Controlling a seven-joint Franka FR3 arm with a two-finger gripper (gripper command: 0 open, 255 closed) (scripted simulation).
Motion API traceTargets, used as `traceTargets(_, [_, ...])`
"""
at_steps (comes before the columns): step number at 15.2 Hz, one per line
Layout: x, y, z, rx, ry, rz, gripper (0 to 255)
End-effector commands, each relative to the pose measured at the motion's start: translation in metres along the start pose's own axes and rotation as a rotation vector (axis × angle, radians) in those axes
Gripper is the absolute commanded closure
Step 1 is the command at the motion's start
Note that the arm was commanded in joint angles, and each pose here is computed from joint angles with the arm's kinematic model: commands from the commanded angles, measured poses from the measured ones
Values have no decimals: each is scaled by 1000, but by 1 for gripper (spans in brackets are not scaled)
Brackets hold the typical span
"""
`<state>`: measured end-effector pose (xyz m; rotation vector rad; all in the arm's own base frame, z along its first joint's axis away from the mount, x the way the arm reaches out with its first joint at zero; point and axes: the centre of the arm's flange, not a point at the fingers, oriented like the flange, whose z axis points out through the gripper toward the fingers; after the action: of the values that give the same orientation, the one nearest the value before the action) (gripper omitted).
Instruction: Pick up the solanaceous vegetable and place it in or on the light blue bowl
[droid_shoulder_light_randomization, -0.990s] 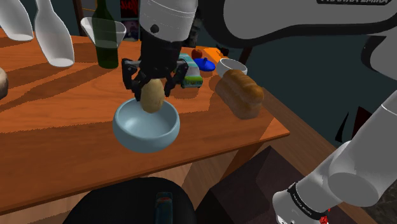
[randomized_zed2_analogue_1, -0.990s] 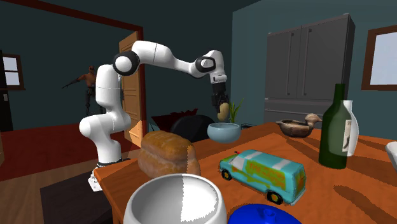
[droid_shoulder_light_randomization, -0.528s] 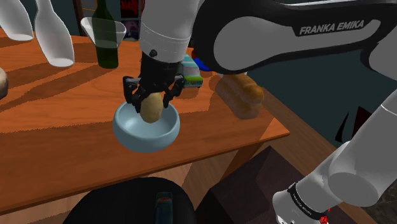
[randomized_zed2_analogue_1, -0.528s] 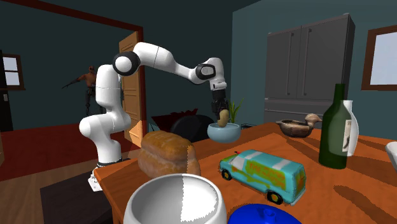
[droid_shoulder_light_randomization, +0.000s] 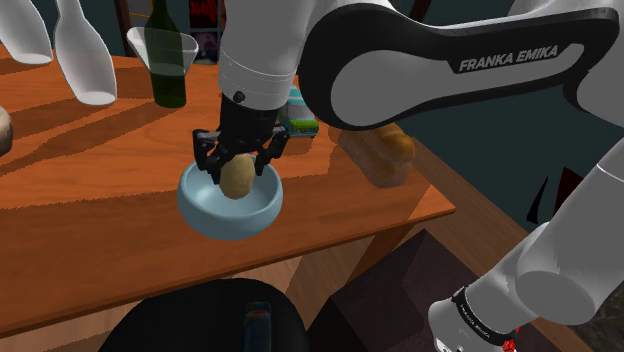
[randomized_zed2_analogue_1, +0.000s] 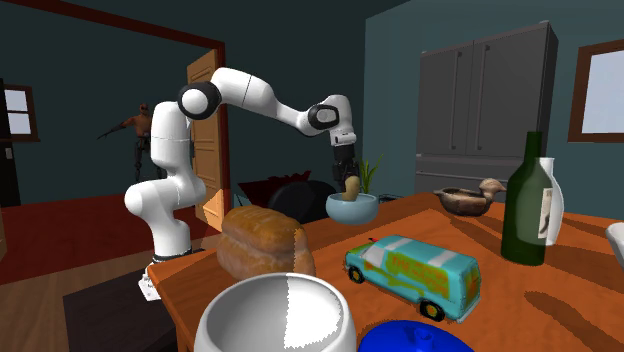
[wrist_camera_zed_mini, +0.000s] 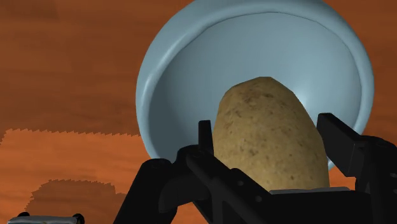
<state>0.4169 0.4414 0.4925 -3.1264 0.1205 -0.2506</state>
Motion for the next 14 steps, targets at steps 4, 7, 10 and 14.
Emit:
traceTargets(4, [0,0,0,0,0,0,0])
traceTargets(7, [0,0,0,0,0,0,0])
traceTargets(10, [0,0,-40,0,0,0,0])
traceTargets(14, [0,0,-50,0,0,0,0])
